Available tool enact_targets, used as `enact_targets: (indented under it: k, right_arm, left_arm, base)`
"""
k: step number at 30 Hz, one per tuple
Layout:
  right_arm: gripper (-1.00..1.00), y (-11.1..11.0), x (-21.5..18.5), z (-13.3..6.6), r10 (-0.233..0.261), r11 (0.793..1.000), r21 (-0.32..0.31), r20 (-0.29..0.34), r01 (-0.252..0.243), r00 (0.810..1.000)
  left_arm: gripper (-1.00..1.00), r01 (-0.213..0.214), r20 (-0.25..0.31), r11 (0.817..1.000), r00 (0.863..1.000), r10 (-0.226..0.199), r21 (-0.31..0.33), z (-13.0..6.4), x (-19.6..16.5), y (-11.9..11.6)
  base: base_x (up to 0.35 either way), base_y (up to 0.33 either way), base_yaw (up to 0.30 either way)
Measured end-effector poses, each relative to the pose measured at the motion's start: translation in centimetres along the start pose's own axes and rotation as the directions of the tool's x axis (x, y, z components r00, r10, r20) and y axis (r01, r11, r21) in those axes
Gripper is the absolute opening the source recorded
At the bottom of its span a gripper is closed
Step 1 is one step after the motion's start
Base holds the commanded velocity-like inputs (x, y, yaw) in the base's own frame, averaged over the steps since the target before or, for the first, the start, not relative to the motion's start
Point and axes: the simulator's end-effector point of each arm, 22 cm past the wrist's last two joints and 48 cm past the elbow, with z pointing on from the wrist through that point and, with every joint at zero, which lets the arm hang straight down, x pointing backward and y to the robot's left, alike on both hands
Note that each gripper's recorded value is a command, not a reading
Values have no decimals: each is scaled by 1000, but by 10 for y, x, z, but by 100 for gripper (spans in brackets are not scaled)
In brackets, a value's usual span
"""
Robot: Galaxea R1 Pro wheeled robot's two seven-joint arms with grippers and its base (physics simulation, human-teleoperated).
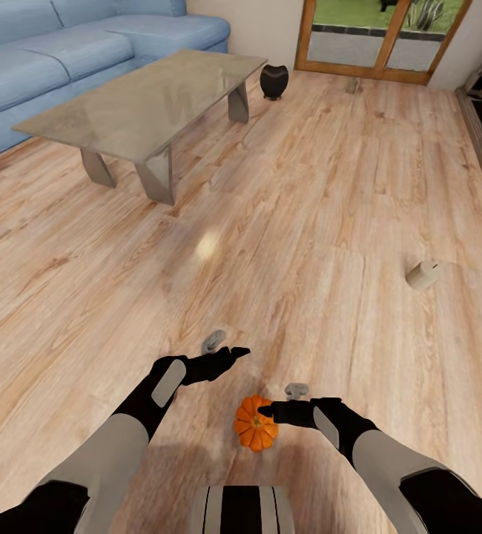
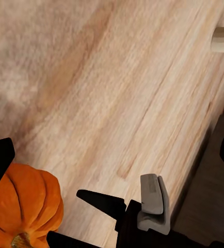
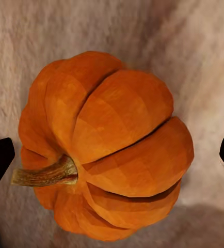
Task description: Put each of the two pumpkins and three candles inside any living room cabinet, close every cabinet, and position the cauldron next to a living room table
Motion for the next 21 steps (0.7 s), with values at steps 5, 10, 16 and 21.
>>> enact_targets:
  k: [5,10,16,21]
  right_arm:
    - [100,0,0,0,0,1000,0,0,0,1000]
    - [100,-1,1,0,0,1000,2,-2,0,1000]
    - [100,-3,6,4,7,1000,3,-12,-7,1000]
    - [100,-8,15,12,17,1000,4,-30,-17,999]
  left_arm:
    - [100,1,0,1000,1000,-1,0,0,0,0]
    - [100,1,0,1000,1000,-1,1,0,0,0]
    - [100,9,-9,1000,1000,-9,-5,4,4,6]
    - [100,22,-21,1000,1000,-23,-14,9,9,17]
  base:
    - [16,0,0]
    - [2,0,0]
    - [0,0,0]
    - [0,0,0]
